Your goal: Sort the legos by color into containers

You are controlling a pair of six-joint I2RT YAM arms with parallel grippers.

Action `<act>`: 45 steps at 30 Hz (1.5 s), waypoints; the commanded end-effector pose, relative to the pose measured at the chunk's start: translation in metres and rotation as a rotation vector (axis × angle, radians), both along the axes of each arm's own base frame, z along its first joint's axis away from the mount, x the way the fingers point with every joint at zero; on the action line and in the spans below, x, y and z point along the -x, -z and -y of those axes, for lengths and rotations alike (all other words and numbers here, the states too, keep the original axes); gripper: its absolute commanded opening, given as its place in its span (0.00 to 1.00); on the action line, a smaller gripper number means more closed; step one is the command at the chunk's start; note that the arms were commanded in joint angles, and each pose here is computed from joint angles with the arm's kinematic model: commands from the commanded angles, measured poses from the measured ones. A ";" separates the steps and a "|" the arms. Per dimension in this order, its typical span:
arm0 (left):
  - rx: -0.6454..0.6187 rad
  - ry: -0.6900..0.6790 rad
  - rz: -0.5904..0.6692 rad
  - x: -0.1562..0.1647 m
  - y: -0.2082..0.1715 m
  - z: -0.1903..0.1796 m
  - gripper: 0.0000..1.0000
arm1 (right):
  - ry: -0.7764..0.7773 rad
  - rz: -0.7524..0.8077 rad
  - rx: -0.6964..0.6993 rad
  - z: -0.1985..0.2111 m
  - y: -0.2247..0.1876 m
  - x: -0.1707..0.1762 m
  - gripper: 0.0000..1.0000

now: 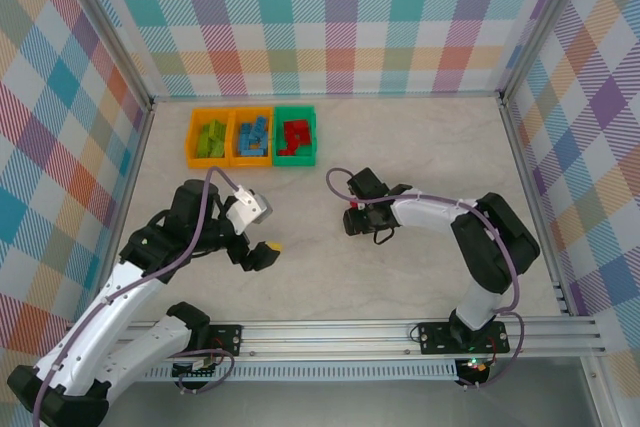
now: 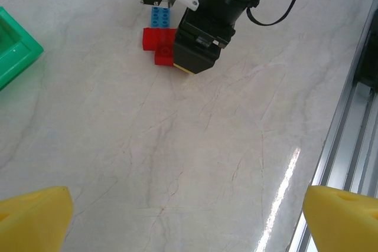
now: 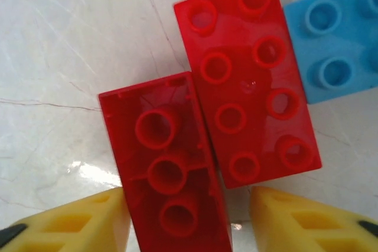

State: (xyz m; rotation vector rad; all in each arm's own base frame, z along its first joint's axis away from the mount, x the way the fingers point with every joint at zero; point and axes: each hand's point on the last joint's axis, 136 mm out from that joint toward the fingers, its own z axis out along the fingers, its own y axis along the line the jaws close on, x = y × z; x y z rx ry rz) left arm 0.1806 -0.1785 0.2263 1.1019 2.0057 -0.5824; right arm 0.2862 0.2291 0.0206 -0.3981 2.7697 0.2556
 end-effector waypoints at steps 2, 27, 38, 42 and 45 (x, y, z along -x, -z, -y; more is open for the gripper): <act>0.007 0.048 0.041 0.005 -0.001 0.003 1.00 | -0.002 -0.011 -0.006 -0.007 -0.002 -0.001 0.33; -0.054 -0.271 0.239 -0.036 -0.006 -0.038 1.00 | -0.180 0.456 -0.284 -0.158 -0.146 -0.153 0.13; -0.088 -0.294 0.232 -0.046 0.003 -0.040 1.00 | -0.071 0.292 -0.347 -0.188 -0.110 -0.217 0.39; -0.094 -0.294 0.222 -0.046 0.005 -0.040 1.00 | -0.106 0.299 -0.356 -0.191 -0.119 -0.214 0.51; -0.095 -0.298 0.225 -0.046 0.005 -0.041 1.00 | -0.128 0.300 -0.362 -0.189 -0.131 -0.209 0.53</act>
